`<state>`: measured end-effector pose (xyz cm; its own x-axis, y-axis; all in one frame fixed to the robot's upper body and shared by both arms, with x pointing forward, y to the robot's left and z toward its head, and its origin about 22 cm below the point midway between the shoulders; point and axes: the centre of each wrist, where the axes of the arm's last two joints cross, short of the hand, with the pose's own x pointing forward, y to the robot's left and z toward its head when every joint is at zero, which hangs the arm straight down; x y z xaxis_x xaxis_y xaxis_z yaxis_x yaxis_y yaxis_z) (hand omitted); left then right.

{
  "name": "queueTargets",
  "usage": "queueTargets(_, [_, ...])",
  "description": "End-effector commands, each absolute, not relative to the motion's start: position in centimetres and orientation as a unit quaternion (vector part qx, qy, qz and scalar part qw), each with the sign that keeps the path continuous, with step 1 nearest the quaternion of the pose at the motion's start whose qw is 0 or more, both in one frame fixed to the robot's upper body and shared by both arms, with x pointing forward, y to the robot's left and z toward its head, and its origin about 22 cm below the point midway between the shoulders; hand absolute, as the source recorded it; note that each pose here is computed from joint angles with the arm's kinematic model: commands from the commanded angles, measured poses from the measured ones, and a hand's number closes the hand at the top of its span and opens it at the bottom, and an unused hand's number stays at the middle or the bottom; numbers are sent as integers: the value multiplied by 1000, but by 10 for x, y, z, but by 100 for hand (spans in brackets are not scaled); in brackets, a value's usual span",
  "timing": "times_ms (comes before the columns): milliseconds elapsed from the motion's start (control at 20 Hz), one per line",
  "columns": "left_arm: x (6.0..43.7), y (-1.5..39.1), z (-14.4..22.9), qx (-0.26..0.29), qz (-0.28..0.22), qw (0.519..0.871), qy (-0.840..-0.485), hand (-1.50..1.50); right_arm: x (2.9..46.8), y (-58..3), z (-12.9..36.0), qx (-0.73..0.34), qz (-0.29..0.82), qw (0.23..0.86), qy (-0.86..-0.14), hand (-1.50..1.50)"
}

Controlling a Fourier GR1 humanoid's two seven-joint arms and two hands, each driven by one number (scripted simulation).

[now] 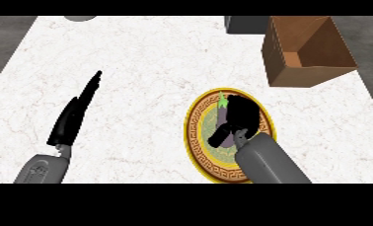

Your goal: Pick the eggplant from the plate and place it in the cardboard box

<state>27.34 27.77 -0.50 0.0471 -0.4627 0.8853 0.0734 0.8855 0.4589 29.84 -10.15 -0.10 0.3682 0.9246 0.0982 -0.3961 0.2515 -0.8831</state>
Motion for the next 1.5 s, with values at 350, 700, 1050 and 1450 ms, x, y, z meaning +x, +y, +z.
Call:
queueTargets(350, [288,266,2,146,-195,704,-668,0,313,-82,18,-436,527,588,-432,150])
queueTargets(700, [274,268,-7,147,-194,703,-668,0,315,-49,24,-396,571,459,-553,150])
queueTargets(1050, [274,281,-9,152,-185,707,-665,0,302,-63,111,-455,511,430,-590,150])
queueTargets(1450, [263,295,-12,150,-189,715,-656,0,290,-89,181,-554,409,441,-575,150])
